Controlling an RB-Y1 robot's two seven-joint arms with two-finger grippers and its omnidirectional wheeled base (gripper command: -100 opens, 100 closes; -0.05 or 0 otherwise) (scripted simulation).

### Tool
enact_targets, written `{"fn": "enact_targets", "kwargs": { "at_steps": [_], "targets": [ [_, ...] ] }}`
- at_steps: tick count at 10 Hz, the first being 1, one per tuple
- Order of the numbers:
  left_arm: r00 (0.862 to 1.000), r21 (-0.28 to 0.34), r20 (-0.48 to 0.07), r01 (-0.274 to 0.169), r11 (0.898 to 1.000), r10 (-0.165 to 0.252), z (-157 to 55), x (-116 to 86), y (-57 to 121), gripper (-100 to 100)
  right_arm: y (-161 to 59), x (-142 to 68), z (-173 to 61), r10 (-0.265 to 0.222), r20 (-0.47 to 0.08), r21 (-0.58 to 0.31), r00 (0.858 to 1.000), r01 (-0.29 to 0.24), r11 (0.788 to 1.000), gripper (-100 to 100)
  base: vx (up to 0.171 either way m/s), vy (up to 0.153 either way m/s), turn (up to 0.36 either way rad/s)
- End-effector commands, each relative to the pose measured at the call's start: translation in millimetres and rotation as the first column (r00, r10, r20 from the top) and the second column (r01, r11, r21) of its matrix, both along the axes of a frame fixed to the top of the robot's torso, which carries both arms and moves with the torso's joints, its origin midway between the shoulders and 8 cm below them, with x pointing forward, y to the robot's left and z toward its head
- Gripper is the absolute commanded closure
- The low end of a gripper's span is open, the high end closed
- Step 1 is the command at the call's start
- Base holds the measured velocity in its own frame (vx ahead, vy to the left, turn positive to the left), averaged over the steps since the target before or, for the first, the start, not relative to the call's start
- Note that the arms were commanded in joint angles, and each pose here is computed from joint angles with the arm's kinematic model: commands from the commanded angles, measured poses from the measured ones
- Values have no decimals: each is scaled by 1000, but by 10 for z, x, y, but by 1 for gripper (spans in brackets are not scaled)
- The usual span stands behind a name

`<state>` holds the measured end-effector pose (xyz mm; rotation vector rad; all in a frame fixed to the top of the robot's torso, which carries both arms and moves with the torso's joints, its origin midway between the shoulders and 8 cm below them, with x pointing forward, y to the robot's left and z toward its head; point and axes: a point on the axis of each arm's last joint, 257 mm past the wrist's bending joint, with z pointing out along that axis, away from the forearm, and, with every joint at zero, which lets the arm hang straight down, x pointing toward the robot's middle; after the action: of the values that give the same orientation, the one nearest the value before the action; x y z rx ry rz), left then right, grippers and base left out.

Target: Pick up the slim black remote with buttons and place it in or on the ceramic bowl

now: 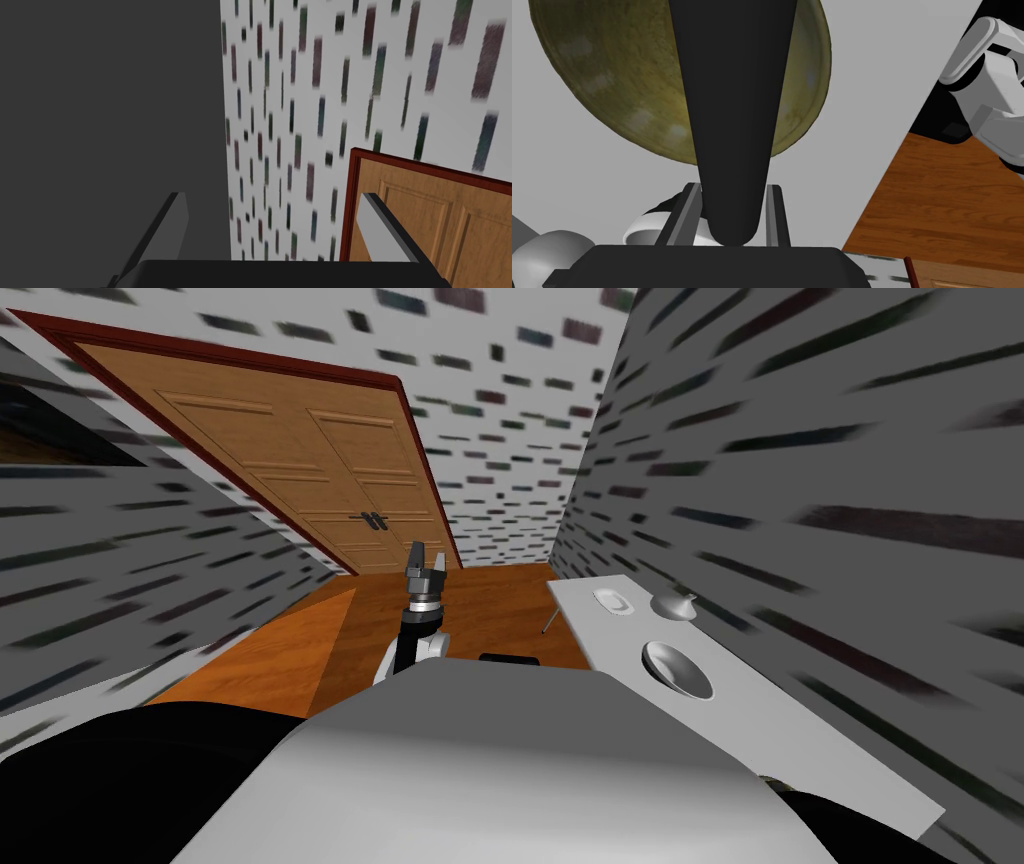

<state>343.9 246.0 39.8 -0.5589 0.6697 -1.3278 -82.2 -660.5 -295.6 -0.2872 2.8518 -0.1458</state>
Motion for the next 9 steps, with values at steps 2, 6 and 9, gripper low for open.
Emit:
{"fn": "enact_targets", "kwargs": {
  "at_steps": [2,6,9],
  "targets": [
    [1000,0,0,0,1000,0,0,0,0,0,164,-315,65,-1,-25,40,1000,2,999,100,7,-125,64],
    [1000,0,0,0,1000,0,0,0,0,0,322,-581,109,-6,-46,72,999,9,997,100,11,-106,62],
    [1000,0,0,0,1000,0,0,0,0,0,325,-589,115,-6,-47,74,999,9,997,-100,0,-3,1]
  ]
}}
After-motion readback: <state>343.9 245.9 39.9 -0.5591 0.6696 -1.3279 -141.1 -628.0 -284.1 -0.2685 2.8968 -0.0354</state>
